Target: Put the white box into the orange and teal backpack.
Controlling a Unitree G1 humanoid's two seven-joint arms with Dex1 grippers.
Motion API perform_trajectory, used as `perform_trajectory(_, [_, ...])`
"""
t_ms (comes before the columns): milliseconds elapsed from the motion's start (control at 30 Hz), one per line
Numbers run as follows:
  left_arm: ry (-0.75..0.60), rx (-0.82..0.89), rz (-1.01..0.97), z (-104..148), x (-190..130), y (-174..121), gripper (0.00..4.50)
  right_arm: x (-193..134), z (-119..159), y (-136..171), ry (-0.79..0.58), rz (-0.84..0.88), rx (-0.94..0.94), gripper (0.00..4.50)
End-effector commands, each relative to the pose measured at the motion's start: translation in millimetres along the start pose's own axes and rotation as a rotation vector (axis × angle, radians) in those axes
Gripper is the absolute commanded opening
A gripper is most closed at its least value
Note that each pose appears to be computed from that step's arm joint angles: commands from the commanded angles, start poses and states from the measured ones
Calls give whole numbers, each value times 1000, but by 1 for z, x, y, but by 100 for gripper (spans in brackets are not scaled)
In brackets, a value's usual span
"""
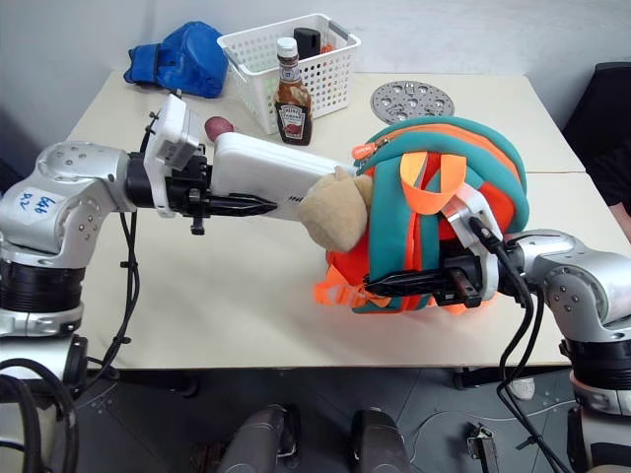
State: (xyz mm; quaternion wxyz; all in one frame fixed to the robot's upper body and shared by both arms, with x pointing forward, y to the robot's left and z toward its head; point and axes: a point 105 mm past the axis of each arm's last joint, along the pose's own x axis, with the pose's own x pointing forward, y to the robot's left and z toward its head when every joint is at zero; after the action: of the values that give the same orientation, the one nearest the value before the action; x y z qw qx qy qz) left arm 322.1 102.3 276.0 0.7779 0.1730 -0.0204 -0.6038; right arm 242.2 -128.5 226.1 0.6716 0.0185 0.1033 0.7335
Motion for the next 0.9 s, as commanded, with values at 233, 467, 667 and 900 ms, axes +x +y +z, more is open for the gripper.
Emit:
perform_trajectory(233, [-40,28,-88,10,16,-20,138,10,0,13,43,86,-45,2])
perform_trajectory(467, [-16,-4,-323,15,12,-38,138,8,0,19,66,128,-41,2])
perform_trajectory(667, [-69,10,-297,24,23,-27,138,9,-3,18,73,113,-50,2])
perform_trajectory(900, [-137,-30,-216,46,-18,-10,138,9,-4,16,58,82,-44,2])
